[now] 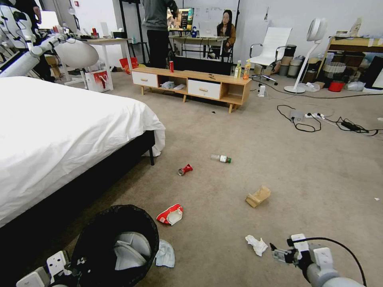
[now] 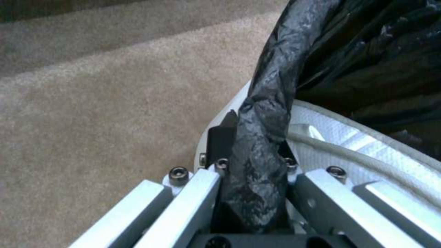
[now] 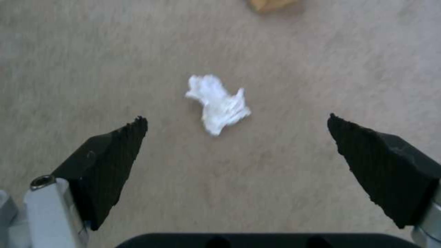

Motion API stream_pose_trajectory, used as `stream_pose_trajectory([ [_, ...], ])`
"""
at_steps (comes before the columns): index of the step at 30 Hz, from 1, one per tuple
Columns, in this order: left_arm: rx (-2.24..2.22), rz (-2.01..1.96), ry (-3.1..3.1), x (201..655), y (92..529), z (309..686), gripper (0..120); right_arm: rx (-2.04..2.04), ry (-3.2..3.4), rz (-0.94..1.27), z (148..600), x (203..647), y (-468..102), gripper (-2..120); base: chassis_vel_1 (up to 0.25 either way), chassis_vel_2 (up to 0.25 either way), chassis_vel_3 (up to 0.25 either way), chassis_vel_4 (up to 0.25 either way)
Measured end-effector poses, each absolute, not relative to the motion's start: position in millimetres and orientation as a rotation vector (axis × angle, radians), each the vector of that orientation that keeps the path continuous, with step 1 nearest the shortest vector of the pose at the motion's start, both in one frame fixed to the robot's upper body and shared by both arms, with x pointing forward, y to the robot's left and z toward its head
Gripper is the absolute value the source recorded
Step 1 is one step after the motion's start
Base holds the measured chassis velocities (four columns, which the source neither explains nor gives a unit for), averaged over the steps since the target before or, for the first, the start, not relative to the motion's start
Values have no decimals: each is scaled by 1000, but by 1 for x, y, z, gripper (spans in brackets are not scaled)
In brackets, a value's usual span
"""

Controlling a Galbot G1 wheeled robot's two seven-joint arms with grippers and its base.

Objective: Pick up the trash bin and place the garbage on the floor into it.

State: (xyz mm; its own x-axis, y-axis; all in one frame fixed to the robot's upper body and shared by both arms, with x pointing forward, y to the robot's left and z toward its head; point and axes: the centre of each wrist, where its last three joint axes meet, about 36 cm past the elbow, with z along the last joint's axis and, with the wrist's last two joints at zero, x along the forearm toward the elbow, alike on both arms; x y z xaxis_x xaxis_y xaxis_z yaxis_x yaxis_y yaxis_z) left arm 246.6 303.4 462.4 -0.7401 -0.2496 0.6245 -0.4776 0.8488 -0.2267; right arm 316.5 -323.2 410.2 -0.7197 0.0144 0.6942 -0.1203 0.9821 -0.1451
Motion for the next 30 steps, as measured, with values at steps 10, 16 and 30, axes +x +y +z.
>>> stream_pose_trajectory([
  [10,536,488,-2418,243,301,462,2,104,-2284,258,384,333,-323,100,0,0,0,0],
  [16,547,485,-2413,241,300,461,2,105,-2263,239,360,355,-318,100,0,0,0,0],
  [30,573,452,-2406,242,298,454,2,106,-2252,140,284,409,-282,100,0,0,0,0],
])
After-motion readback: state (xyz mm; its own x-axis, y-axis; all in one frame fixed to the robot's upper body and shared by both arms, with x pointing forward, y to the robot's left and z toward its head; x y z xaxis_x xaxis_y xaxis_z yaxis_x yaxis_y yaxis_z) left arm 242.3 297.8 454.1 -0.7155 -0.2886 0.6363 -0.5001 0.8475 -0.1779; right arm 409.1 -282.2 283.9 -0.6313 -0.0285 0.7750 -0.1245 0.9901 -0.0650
